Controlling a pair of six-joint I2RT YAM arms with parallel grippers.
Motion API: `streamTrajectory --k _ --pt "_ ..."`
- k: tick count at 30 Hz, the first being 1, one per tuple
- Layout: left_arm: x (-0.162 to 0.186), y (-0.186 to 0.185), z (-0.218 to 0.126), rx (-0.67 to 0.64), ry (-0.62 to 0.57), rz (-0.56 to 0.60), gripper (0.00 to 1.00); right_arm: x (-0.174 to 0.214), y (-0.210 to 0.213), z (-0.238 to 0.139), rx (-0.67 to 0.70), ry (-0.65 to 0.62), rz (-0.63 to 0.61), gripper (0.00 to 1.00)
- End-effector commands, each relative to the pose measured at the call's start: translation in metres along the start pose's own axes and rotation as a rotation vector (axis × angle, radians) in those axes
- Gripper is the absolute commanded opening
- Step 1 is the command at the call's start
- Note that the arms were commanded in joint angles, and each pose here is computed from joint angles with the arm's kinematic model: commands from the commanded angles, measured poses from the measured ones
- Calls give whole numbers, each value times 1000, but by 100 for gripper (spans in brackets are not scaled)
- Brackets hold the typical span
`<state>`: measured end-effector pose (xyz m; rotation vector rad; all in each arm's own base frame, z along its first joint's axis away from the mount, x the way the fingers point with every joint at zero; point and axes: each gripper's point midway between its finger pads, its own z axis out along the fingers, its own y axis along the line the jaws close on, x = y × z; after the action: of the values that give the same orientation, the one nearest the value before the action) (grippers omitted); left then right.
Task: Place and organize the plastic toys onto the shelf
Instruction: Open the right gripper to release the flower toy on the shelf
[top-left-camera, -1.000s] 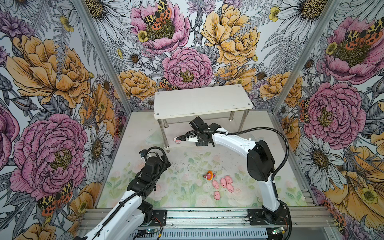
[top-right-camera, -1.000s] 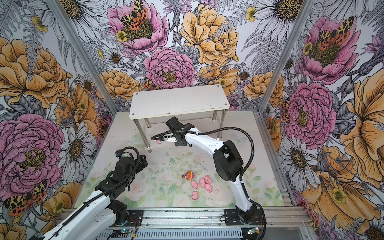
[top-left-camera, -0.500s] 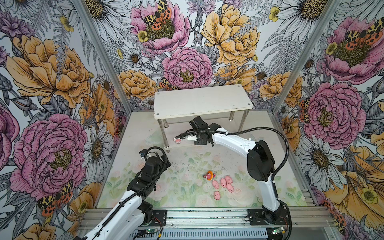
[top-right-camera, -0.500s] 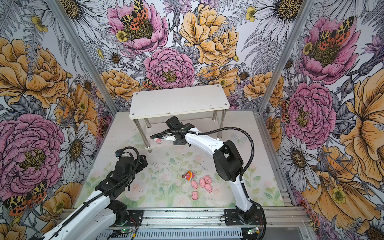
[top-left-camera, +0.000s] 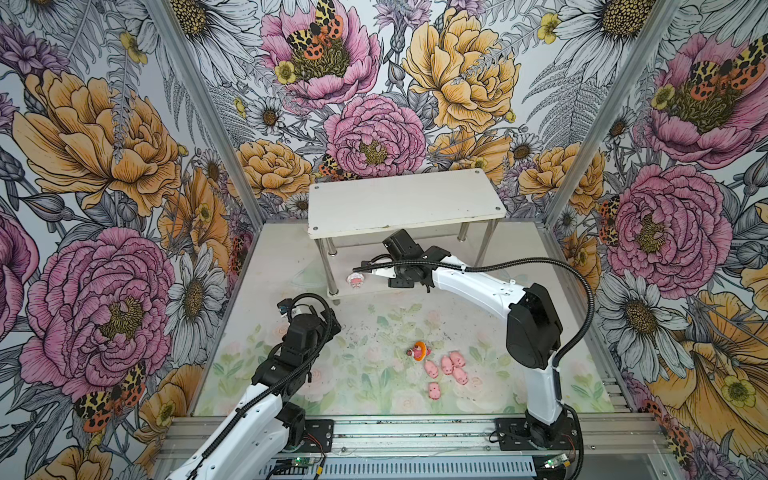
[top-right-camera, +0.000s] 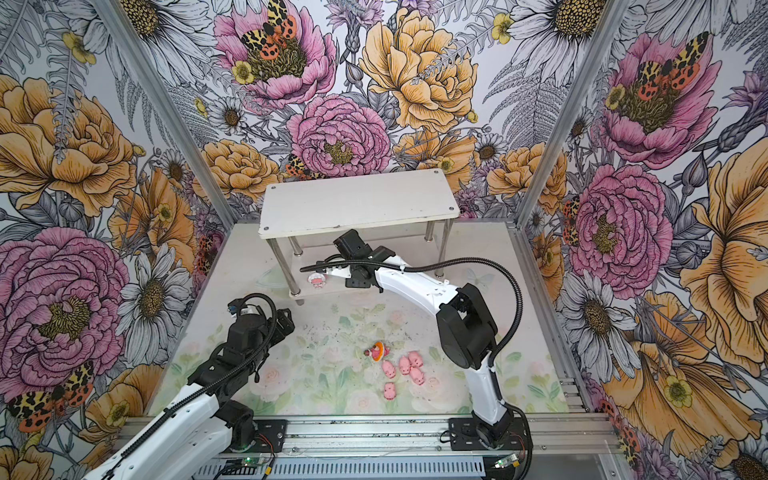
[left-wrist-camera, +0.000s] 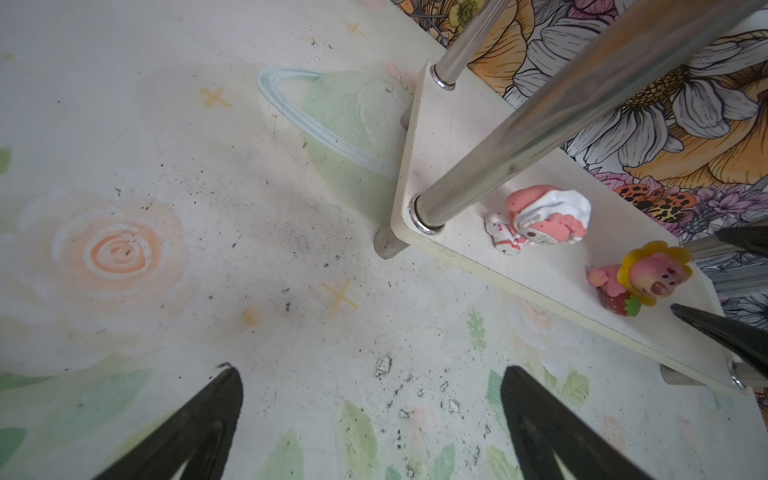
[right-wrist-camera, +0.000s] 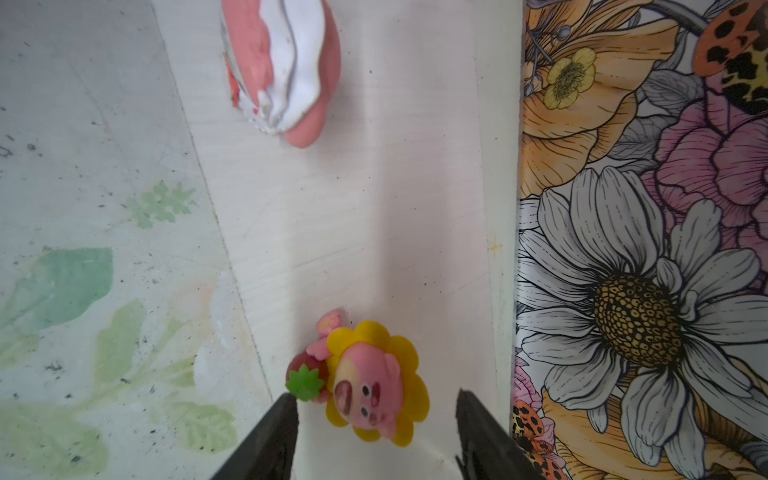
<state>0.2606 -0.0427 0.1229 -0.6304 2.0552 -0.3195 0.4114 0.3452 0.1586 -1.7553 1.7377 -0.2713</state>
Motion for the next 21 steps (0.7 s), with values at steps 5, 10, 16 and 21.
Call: streamTrajectory --k 5,10,16,21 --pt "-7 -9 -7 44 -15 -31 99 -10 -9 -30 49 -113 124 62" --pt "-6 -8 -8 49 -17 -35 99 -10 2 -37 29 -170 219 59" --pt "-5 -8 -7 48 -16 -34 99 -2 20 -39 -1 -213 334 45" --pt "-6 -10 -8 50 -12 -28 99 12 25 -32 -17 -195 400 0"
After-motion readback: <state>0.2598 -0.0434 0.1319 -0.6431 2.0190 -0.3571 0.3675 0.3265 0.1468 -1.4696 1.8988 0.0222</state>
